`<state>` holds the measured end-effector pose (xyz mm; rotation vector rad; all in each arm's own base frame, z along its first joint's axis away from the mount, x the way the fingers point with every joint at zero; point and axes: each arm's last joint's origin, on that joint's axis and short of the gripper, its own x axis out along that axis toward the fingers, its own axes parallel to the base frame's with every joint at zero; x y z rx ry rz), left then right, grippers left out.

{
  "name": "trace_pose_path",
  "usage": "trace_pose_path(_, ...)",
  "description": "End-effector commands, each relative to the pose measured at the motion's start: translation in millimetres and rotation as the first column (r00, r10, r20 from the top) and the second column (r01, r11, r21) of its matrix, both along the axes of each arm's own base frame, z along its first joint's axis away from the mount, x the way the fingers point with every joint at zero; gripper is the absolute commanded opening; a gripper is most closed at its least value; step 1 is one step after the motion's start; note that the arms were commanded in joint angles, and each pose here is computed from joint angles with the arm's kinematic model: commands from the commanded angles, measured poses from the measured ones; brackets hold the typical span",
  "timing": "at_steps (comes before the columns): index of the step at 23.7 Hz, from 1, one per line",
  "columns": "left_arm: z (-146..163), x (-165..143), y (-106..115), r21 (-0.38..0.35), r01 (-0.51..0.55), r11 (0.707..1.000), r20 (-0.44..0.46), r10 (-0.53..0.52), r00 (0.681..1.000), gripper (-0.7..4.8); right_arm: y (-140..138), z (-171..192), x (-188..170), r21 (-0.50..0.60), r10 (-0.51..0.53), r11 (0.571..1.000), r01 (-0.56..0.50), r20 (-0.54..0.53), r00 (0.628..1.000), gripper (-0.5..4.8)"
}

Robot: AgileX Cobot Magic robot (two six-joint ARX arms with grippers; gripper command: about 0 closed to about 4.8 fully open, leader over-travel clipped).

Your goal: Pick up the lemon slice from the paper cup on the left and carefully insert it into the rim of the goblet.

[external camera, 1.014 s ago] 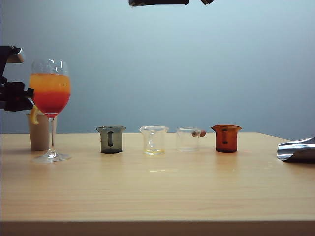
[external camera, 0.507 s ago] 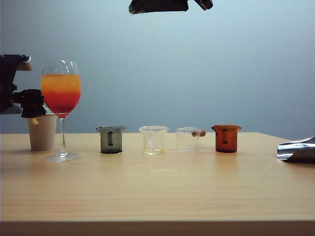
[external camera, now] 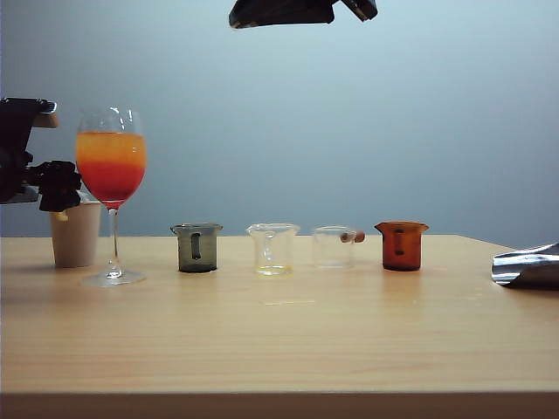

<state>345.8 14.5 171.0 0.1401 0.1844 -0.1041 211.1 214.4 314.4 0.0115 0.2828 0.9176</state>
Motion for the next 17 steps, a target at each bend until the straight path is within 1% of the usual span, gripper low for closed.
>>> trace_pose_path(1,0.4,2.0,-0.1,0.001,-0.017,1.0,0.017,0.017,1.0,3.37,-0.3,1.6,-0.2,-0.013,0.005,1.0,-0.004,0.023,1.0,-0.06)
trace_pose_path(11,-2.5,2.8,-0.4,0.001,-0.016,1.0,0.012,0.016,1.0,3.29,0.4,-0.4,0.3,-0.02,0.005,1.0,-0.005,0.015,1.0,-0.06)
trace_pose_path(12,-2.5,2.8,-0.4,0.001,-0.016,1.0,0.011,0.016,1.0,3.19,0.4,-0.4,0.3,-0.02,0.005,1.0,-0.005,0.015,1.0,-0.06)
trace_pose_path(13,-2.5,2.8,-0.4,0.001,-0.016,1.0,0.011,0.016,1.0,2.98,0.4,-0.4,0.3,-0.02,0.005,1.0,-0.005,0.015,1.0,-0.06)
trace_pose_path(17,-2.5,2.8,-1.0,-0.002,-0.004,1.0,0.011,0.004,1.0,1.89,0.4,-0.8,0.2,-0.023,0.006,1.0,-0.006,0.012,1.0,-0.06)
